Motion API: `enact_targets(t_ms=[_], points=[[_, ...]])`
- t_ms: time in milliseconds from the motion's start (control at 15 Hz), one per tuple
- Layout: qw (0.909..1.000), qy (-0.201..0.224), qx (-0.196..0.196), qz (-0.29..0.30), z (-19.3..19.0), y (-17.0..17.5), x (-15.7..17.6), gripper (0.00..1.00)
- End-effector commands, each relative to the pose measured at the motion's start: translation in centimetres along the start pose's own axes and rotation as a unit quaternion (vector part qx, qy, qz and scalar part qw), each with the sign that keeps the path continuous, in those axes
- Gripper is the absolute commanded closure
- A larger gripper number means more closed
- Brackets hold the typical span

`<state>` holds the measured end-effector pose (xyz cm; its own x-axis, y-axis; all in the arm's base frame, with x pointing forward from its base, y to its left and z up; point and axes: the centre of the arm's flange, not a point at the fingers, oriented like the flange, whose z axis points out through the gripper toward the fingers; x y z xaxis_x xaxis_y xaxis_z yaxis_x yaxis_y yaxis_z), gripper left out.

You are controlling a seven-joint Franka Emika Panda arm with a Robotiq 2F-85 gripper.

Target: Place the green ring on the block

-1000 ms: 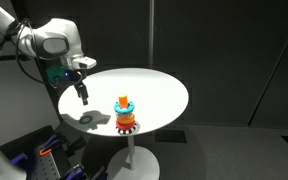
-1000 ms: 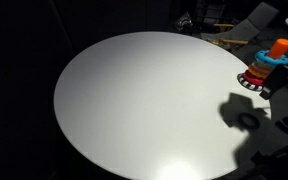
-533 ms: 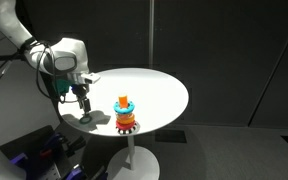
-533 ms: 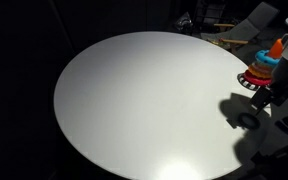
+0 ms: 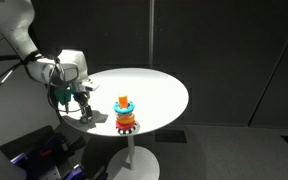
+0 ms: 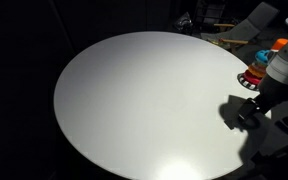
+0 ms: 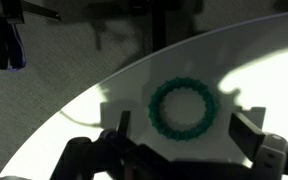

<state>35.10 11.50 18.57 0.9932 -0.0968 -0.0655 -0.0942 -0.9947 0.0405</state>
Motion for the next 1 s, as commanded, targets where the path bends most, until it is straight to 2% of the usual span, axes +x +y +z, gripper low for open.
enact_targets(t_ms=[0,400,467,533,667,800,933], points=[[0.9998,0.017,-0.003,0.006,1.5,-0.4,-1.0,0.0],[0.9996,0.027,-0.008,0.009,2.1,-0.3,-1.1,0.0],[0.9995,0.029,-0.009,0.01,2.2,-0.3,-1.0,0.25],[0.9994,0.03,-0.008,0.011,2.1,-0.2,-1.0,0.26],[0.9993,0.034,-0.008,0.016,1.7,-0.3,-0.8,0.43],[0.999,0.037,-0.01,0.024,1.2,-0.2,-0.6,0.56],[0.9987,0.037,-0.01,0.034,0.3,0.2,-0.1,0.57]])
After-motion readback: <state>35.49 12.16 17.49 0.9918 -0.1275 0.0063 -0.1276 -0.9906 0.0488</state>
